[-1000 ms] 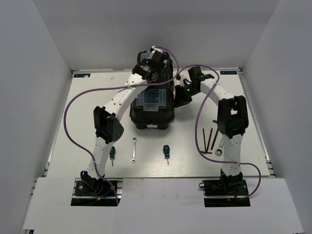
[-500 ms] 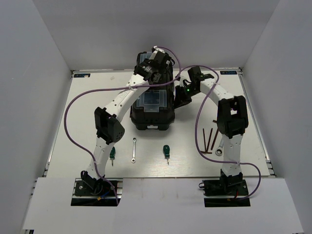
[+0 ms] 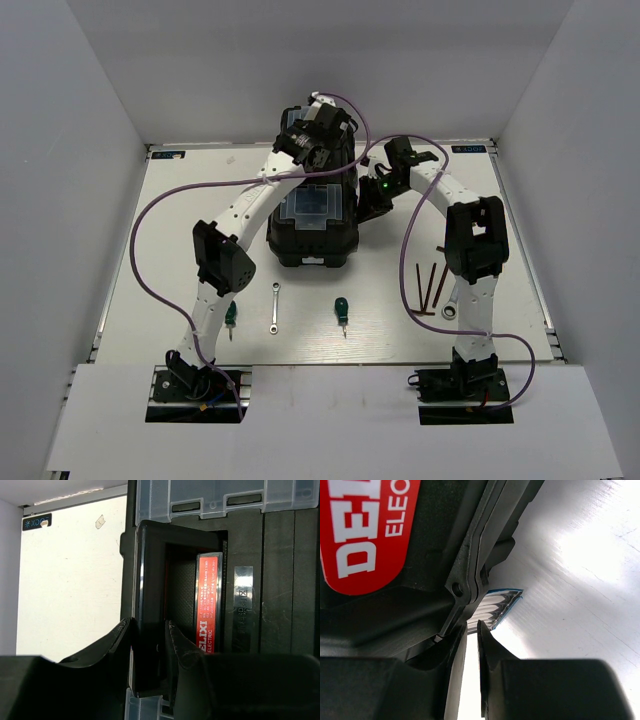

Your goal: Sort the tools into containers

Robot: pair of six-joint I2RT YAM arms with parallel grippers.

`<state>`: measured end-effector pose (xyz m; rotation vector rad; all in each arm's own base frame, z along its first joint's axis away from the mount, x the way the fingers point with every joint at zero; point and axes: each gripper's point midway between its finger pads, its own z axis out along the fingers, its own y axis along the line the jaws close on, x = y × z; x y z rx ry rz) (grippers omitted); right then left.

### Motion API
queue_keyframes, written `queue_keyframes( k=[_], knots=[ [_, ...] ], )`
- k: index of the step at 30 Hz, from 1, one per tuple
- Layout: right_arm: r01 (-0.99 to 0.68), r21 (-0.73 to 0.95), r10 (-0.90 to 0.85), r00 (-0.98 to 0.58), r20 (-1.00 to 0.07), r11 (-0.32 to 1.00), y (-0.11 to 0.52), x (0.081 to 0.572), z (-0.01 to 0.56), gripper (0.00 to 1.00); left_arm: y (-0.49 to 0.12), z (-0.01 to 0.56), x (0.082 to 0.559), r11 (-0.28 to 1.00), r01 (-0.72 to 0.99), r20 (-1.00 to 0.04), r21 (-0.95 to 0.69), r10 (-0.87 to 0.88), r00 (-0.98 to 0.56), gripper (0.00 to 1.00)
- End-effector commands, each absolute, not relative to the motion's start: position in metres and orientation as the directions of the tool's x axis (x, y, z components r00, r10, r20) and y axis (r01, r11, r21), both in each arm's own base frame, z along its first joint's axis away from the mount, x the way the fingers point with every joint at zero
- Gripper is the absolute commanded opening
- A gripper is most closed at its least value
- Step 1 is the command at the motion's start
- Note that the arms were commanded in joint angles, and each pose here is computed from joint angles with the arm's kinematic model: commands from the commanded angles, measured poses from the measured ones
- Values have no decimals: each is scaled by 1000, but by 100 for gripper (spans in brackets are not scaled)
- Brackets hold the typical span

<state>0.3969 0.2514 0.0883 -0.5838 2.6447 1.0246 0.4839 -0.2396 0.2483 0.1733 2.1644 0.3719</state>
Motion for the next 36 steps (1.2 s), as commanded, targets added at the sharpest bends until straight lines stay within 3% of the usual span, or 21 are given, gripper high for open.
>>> queue_keyframes(
  k=[1,14,22,24,26,31,36],
  knots=[
    [-535,662,-296,-844,-447,525,299,390,128,21,-321,291,457,987,161,-853,7,89,-515,0],
    [-531,664,-300,-847,-438,527,300,388,126,21,-349,282,446,961,250,-822,-119,46,-567,0],
    [-525,668,-299,-851,-432,527,298,388,126,21,-363,250,435,942,298,-757,-151,84,-648,10],
    [-529,661,-302,-848,-435,533,297,388,125,21,-365,253,437,941,300,-766,-158,75,-639,14],
    [-532,653,-304,-846,-438,540,296,388,125,21,-365,260,438,938,310,-778,-158,75,-624,27],
    [-535,639,-305,-843,-443,553,292,389,126,34,-355,300,438,930,316,-821,-187,29,-570,51],
    [-540,628,-308,-839,-448,560,289,389,126,37,-341,308,440,945,279,-831,-169,16,-556,60]
  ],
)
